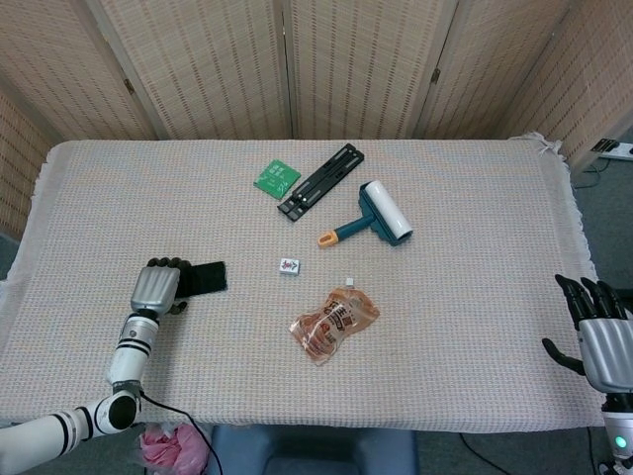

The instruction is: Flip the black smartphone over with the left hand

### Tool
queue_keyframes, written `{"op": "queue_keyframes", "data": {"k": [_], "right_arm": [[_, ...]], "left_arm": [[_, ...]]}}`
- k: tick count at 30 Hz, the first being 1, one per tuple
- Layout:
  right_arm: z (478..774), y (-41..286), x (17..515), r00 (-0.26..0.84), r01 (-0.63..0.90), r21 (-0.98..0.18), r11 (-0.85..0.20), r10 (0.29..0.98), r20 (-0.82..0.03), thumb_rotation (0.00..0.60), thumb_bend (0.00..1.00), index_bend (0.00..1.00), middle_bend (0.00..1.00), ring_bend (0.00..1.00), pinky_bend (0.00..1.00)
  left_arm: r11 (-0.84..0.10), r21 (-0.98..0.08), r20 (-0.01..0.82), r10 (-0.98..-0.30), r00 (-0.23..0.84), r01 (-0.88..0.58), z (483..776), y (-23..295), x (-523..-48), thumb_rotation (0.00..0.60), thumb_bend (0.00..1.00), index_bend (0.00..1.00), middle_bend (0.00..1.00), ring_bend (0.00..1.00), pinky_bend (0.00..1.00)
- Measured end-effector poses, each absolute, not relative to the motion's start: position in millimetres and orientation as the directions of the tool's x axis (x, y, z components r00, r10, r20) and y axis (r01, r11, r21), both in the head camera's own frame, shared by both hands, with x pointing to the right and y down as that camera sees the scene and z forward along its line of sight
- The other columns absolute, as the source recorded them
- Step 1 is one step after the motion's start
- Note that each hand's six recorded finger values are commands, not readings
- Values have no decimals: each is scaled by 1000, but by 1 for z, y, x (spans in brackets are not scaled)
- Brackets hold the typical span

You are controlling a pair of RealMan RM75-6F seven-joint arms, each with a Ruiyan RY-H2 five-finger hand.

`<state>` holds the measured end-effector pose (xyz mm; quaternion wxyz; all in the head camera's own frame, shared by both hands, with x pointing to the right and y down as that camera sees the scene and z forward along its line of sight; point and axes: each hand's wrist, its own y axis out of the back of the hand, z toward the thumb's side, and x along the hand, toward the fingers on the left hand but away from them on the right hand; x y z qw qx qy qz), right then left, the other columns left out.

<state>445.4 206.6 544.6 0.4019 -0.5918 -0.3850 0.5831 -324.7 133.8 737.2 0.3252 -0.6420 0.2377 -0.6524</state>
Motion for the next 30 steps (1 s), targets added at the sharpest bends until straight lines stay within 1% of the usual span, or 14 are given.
{"op": "queue_keyframes", "data": {"k": [6, 17, 25, 30], "right_arm": [[545, 208, 447, 21, -11, -924, -382, 924, -382, 600, 139, 0, 156, 115, 121], [546, 208, 449, 15, -8, -922, -387, 922, -387, 600, 139, 0, 162, 115, 122], [547, 209, 449, 12, -6, -921, -391, 920, -391, 600, 138, 0, 166, 115, 122], [546, 209, 450, 7, -6, -921, -390, 921, -390, 600, 139, 0, 169, 115, 122]], "left_arm": [[-682, -720, 689, -724, 24, 125, 740, 135, -322, 600, 252, 269, 290, 216, 216], [-692, -710, 698, -716, 0, 130, 747, 134, -322, 600, 252, 276, 299, 216, 216], [-694, -709, 699, -715, 0, 127, 750, 131, -321, 600, 255, 343, 374, 224, 216], [-693, -709, 698, -716, -6, 134, 754, 128, -322, 600, 287, 377, 411, 244, 216]]}}
